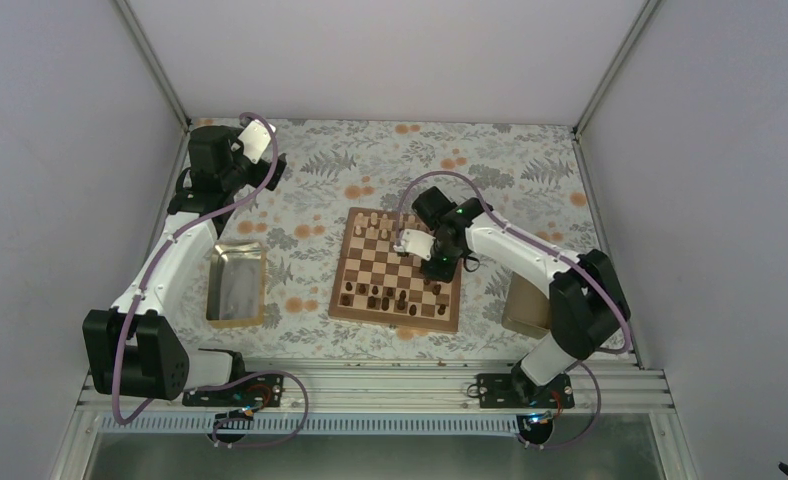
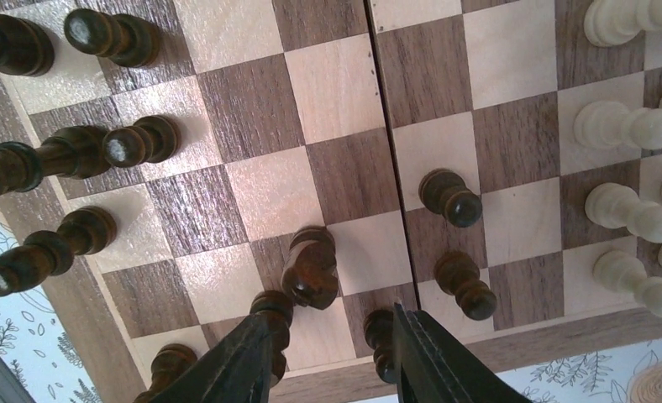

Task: Set up the chess pieces on the board
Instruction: Pick up the chess piece from the chessboard.

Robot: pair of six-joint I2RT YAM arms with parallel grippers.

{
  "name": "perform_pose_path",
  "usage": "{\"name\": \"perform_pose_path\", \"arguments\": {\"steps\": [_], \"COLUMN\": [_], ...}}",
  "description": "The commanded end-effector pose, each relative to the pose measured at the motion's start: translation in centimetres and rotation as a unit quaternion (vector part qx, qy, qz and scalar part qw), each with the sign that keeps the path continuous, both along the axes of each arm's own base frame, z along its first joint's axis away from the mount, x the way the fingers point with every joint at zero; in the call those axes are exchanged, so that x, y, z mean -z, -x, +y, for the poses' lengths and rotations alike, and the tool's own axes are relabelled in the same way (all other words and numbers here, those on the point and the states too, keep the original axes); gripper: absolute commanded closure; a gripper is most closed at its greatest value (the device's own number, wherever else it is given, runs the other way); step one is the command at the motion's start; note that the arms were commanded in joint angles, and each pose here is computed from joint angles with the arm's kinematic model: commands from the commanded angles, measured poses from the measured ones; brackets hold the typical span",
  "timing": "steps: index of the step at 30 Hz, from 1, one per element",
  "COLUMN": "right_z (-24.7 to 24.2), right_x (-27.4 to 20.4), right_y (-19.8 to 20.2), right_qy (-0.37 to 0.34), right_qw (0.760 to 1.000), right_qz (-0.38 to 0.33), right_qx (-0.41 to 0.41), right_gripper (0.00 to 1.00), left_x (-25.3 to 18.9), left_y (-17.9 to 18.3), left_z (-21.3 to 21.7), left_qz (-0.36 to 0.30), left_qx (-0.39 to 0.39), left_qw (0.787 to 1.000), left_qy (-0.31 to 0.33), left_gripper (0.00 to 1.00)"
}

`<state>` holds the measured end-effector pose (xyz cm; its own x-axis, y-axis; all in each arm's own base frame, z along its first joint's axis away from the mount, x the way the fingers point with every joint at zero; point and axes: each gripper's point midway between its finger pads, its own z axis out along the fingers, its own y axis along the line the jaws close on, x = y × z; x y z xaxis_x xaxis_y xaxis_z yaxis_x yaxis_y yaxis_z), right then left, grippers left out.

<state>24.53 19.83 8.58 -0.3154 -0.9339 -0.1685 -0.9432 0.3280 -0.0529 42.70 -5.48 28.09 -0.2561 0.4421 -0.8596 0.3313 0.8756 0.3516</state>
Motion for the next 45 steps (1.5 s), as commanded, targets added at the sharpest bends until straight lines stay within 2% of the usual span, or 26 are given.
{"name": "perform_pose_path", "arguments": {"steps": [1,8,13,15,20,23,32,38,45], "right_z": [0.9,1.1,1.3,1.2,1.5,1.6,2.2,4.8,9.5], "right_x": [0.1,1.0,1.2,2.2,2.0,1.5,-1.1,-4.7,-6.0], "right_y": [-0.6,-0.5,-0.2,-0.1,-0.3,-0.4,-1.1,-1.4,1.9], "right_qy": [-0.014,-0.009,-0.014,-0.006,-0.009,-0.011,-0.020,-0.031,-0.039], "right_qw": [1.000,1.000,0.999,0.999,0.999,0.999,0.999,0.998,0.992], "right_qz": [-0.004,0.010,0.020,0.032,0.032,0.032,0.016,-0.005,0.005], "right_qx": [-0.019,-0.027,-0.035,-0.035,-0.037,-0.035,-0.032,-0.060,-0.123], "right_gripper": [0.60,0.60,0.64,0.69,0.89,0.96,0.96,0.96,0.95], "left_x": [-0.4,-0.3,-0.1,-0.1,-0.1,-0.1,-0.6,-1.0,-1.3], "left_y": [0.1,0.0,0.0,0.0,0.0,0.0,0.2,0.3,0.4], "left_z": [0.4,0.4,0.4,0.3,0.3,0.3,0.2,0.2,0.3], "left_qz": [-0.010,-0.009,-0.006,-0.007,-0.006,-0.006,-0.010,-0.014,-0.016], "left_qx": [-0.003,-0.003,-0.002,-0.002,-0.001,-0.001,0.000,0.000,-0.001], "left_qw": [1.000,1.000,1.000,1.000,1.000,1.000,1.000,1.000,1.000], "left_qy": [-0.006,-0.007,-0.008,-0.008,-0.007,-0.007,-0.005,-0.003,-0.002], "left_gripper": [0.00,0.00,0.00,0.00,0.00,0.00,0.00,0.00,0.00]}}
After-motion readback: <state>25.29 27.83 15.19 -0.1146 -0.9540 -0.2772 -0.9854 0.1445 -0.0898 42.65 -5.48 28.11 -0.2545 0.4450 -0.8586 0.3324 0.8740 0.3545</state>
